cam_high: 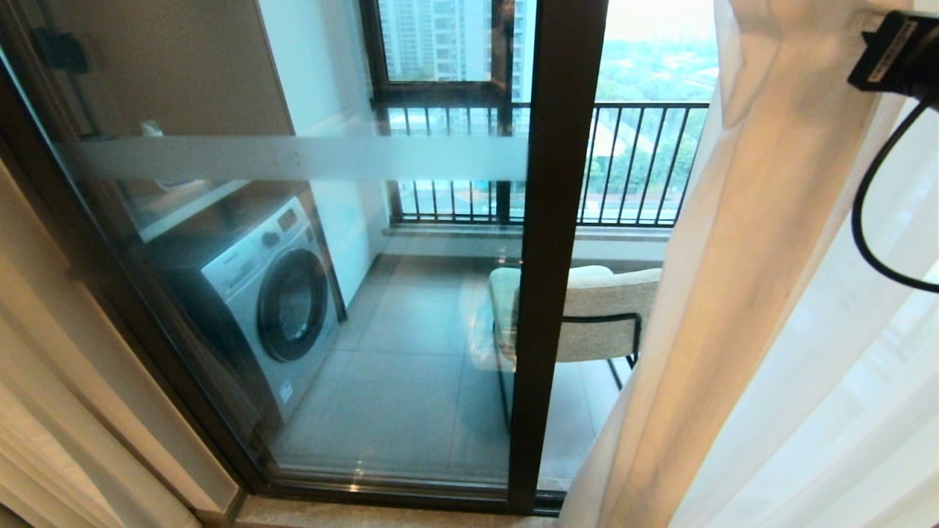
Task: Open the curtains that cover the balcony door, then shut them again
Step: Pull the inner curtains open on both sides
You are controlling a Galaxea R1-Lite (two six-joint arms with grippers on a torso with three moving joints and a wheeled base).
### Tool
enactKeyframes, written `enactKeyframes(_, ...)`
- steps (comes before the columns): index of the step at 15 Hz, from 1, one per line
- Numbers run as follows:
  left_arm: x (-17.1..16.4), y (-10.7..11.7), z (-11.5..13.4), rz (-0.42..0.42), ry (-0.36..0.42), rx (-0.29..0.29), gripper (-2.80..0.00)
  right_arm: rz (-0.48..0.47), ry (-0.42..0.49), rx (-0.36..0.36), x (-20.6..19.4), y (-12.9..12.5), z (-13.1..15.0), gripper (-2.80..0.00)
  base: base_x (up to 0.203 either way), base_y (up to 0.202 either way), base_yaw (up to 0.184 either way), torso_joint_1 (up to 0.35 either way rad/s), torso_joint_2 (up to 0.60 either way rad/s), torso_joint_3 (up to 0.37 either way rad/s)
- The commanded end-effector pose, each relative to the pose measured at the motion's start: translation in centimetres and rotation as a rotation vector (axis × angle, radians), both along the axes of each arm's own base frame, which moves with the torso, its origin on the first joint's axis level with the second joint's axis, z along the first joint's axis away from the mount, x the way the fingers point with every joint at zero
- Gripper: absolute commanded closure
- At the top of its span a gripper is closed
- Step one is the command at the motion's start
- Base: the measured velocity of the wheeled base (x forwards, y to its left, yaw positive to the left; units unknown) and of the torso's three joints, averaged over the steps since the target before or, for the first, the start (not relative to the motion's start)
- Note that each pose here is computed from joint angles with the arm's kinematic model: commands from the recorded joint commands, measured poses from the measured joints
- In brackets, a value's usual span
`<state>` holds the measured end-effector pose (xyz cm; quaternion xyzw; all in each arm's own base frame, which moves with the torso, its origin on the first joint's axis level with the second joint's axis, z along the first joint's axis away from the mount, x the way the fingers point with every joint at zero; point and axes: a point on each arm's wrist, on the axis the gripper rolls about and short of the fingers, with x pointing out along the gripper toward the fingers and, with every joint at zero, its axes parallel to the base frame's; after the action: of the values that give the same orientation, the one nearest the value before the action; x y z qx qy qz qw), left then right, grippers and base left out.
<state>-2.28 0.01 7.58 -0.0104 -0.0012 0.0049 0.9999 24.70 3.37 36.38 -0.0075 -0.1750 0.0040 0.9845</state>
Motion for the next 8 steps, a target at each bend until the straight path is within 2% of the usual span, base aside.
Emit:
enactKeyframes(1,0.0,0.0,0.0,0.001,-0.001,-0.001,0.0,-0.009,-0.012,-0.014,-2.1,-1.4,-0.1,0.0,0.0,0.0,0.0,0.0,0.0,0.0)
enactKeyframes(5,0.0,0.0,0.0,0.001,-0.001,-0.001,0.0,0.005,0.024,-0.033,-3.9,-2.0,-1.7,0.0,0.0,0.0,0.0,0.0,0.0,0.0)
enactKeyframes(8,0.0,0.0,0.0,0.001,-0.001,-0.001,0.0,-0.03,0.035,-0.032,-5.1,-2.8,-2.4,0.0,0.0,0.0,0.0,0.0,0.0,0.0)
